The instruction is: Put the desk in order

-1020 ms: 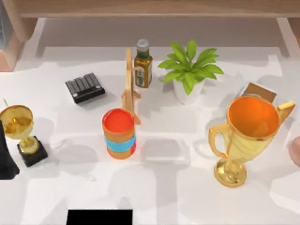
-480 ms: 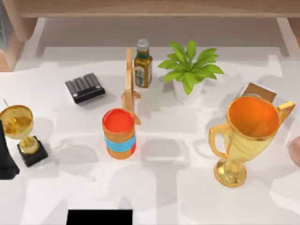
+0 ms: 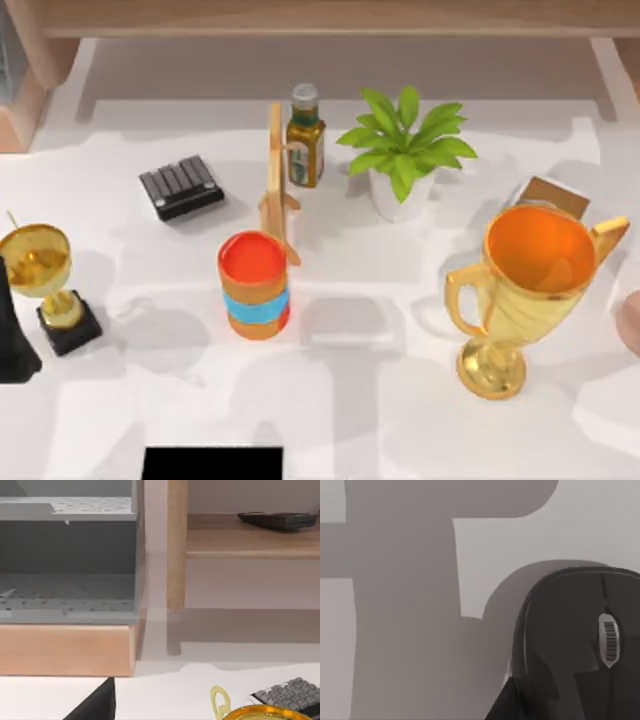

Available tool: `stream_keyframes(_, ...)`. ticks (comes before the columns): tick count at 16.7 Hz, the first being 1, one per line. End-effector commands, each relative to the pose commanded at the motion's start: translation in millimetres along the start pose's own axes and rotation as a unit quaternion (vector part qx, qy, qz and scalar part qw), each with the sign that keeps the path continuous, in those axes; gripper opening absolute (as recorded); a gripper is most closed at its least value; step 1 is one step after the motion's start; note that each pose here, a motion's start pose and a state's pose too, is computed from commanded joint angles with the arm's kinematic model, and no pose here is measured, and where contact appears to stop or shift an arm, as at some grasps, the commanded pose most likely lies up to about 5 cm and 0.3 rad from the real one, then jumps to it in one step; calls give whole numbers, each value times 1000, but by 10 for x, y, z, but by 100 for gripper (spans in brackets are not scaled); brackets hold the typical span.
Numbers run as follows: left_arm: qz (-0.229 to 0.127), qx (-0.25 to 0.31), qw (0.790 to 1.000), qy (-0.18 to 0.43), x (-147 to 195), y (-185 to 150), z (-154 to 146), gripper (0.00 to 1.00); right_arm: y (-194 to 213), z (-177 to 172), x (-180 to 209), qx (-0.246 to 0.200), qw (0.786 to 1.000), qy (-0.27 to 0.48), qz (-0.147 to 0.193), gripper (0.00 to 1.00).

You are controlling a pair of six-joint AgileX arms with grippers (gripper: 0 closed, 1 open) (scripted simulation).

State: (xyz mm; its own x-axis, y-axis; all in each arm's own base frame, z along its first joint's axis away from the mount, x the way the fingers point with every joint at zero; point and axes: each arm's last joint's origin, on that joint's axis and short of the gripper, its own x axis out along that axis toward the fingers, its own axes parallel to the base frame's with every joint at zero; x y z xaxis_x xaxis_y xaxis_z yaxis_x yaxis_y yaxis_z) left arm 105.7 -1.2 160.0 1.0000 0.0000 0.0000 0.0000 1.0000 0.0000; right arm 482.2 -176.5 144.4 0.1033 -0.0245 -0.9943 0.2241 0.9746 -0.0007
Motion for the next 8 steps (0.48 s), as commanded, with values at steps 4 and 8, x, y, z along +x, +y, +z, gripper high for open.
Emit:
stream_keyframes(4,0,0,1000,0,0,0,0,100,-96,-87,-356,9,1000,-16,7,0)
stream_keyframes(8,0,0,1000,0,0,0,0,100,-32,-237,-821,10,998,-49,26,0)
